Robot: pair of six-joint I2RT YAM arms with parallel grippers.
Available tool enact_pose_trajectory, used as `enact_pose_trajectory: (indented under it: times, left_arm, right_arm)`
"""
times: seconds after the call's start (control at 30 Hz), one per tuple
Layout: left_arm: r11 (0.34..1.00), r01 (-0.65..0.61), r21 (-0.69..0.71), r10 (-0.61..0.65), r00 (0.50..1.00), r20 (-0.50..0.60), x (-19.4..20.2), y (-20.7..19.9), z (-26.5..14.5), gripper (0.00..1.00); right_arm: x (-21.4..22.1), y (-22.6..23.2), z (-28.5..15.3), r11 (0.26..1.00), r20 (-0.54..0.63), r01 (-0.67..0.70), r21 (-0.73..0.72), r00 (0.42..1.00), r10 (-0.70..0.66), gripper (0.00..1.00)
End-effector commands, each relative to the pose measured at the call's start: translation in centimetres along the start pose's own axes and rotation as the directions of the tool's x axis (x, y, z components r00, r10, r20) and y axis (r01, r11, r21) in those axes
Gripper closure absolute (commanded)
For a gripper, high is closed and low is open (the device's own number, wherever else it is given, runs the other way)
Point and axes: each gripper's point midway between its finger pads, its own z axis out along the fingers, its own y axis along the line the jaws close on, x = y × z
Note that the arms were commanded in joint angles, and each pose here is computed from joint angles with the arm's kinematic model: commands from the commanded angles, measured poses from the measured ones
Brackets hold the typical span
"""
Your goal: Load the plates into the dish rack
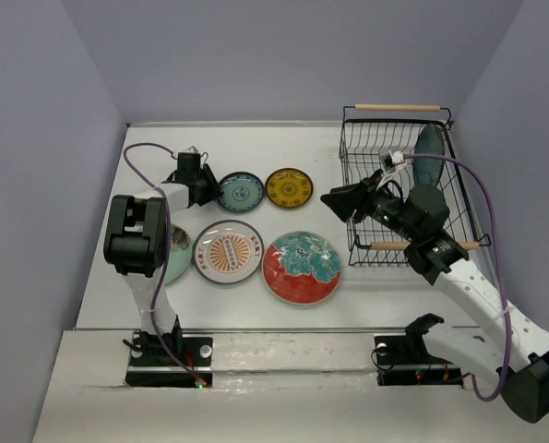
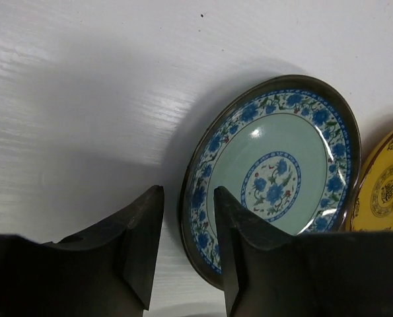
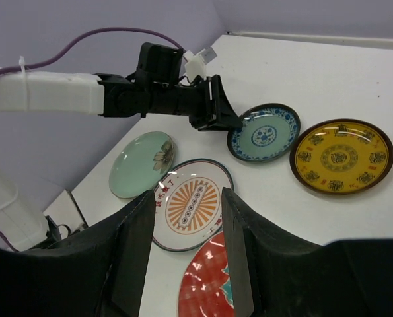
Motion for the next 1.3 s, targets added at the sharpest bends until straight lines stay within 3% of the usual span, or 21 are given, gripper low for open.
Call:
enact_pose_trajectory:
  times: [0.0,0.03,0.07,0.13,0.23,0.37,0.57,0.7,0.77,0.9,1.27]
  left_arm:
    - [1.0,-0.024,-0.002,0.024,1.0,0.016,-1.2,-0.2,0.3,0.57]
    - [1.0,-0.023,-0.007,0.023,1.0,0.011,-1.0,-0.1,0.5,0.64]
    - [1.0,-0.023,-0.011,0.024,1.0,0.017,-1.3,-0.1,0.4,0.82]
    - [0.999,-0.026,-0.04,0.028,0.998,0.049,-2.3,0.3,-0.3,0.94]
    - [0.997,-0.038,-0.074,0.045,0.994,0.099,-4.1,0.8,-1.7,0.94]
    - [0.998,-0.06,-0.032,0.066,0.97,0.234,-8.1,-1.4,-7.0,0.94]
    - [0.984,-0.139,0.107,0.082,0.905,0.417,-11.1,-5.8,-16.5,0.94]
    - [0.886,-0.313,0.342,0.157,0.897,0.414,-7.3,-11.0,-20.9,0.94]
    - [0.769,-0.398,0.499,0.239,0.905,0.353,-2.7,-13.7,-22.7,0.94]
    - [0.695,-0.453,0.558,0.293,0.888,0.355,1.3,-14.9,-24.9,0.94]
    - [0.502,-0.526,0.686,0.338,0.85,0.404,5.5,-17.2,-29.0,0.94]
  right_arm:
    - [-1.5,1.3,0.2,0.999,0.028,0.021,-0.041,0.999,-0.02,0.5]
    - [-1.6,1.3,0.2,0.999,0.03,0.021,-0.04,0.999,-0.02,0.5]
    - [-1.7,1.3,0.2,0.999,0.032,0.024,-0.041,0.999,-0.022,0.5]
    - [-1.5,1.1,0.4,0.999,0.027,0.022,-0.034,0.999,-0.021,0.5]
    - [-1.2,0.9,0.6,0.999,0.013,0.018,-0.034,1.0,-0.018,0.5]
    - [-0.5,0.7,1.6,0.999,-0.032,0.013,-0.051,0.999,-0.015,0.32]
    - [0.7,0.9,3.2,0.994,-0.118,0.006,-0.106,0.993,-0.018,0.17]
    - [1.0,0.7,4.1,0.993,-0.155,0.022,-0.12,0.987,-0.041,0.12]
    - [1.6,1.4,4.3,0.984,-0.196,0.017,-0.177,0.979,-0.052,0.12]
    - [2.5,1.2,4.8,0.98,-0.233,0.007,-0.198,0.971,-0.054,0.11]
    - [4.3,0.3,6.1,0.98,-0.284,-0.078,-0.184,0.958,0.023,0.16]
